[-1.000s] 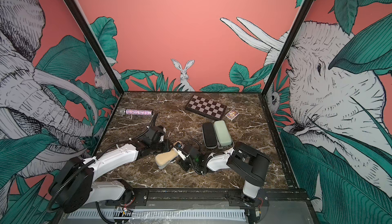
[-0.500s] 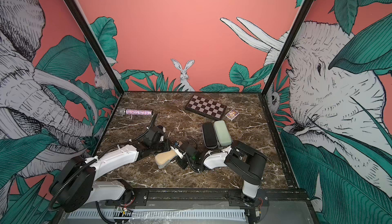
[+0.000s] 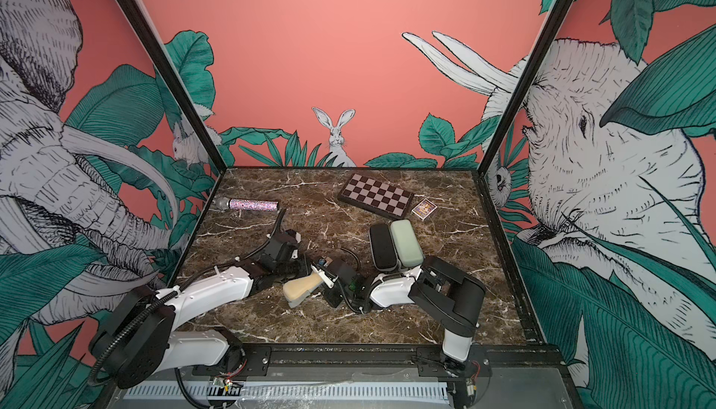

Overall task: Put umbrellas into zippered umbrella sleeves
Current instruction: Zip the zipper on the umbrella sleeve.

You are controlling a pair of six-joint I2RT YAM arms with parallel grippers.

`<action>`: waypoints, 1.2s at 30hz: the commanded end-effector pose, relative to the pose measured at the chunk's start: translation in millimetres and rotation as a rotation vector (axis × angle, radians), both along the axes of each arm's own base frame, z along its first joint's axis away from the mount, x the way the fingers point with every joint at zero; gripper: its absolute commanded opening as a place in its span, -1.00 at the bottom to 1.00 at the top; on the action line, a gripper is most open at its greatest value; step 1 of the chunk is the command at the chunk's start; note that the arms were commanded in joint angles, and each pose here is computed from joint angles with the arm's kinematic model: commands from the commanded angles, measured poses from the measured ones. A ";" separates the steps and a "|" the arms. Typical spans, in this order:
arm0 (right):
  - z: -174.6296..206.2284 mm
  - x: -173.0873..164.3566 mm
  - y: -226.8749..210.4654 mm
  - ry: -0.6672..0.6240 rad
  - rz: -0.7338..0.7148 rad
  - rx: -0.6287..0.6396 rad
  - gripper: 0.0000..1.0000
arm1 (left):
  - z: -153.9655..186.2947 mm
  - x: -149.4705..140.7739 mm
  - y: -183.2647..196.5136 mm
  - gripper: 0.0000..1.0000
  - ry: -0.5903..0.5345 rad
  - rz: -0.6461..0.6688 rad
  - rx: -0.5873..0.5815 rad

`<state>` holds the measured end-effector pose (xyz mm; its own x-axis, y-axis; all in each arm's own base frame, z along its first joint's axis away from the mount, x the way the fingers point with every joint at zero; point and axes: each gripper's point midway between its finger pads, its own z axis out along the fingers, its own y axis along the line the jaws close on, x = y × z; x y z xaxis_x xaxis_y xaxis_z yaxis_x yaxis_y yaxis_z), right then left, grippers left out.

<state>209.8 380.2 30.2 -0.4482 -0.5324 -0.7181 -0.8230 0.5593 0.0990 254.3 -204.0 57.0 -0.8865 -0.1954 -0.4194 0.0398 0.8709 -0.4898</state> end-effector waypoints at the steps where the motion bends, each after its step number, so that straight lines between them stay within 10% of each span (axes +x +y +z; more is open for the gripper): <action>1: 9.8 24.9 -13.3 -0.035 -0.085 0.031 -1.00 | -46.2 -33.6 28.1 -0.47 0.158 0.023 0.128; 10: 15.2 49.4 -32.4 0.009 -0.124 0.056 -1.00 | -39.6 -28.8 20.6 -0.34 0.152 -0.011 0.124; 18: 13.0 31.3 -19.5 0.167 -0.126 0.096 -1.00 | 34.0 -19.8 5.5 0.98 0.036 -0.110 0.052; 36: 13.4 3.0 20.7 0.430 -0.076 0.139 -1.00 | -7.5 -74.8 24.9 0.97 0.149 -0.225 0.165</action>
<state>212.5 389.4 35.2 -0.7434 -0.4182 -0.5220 -0.6580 0.5971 0.4588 190.1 -191.1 56.6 -0.9507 0.0521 -0.3058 0.1776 0.8996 -0.3989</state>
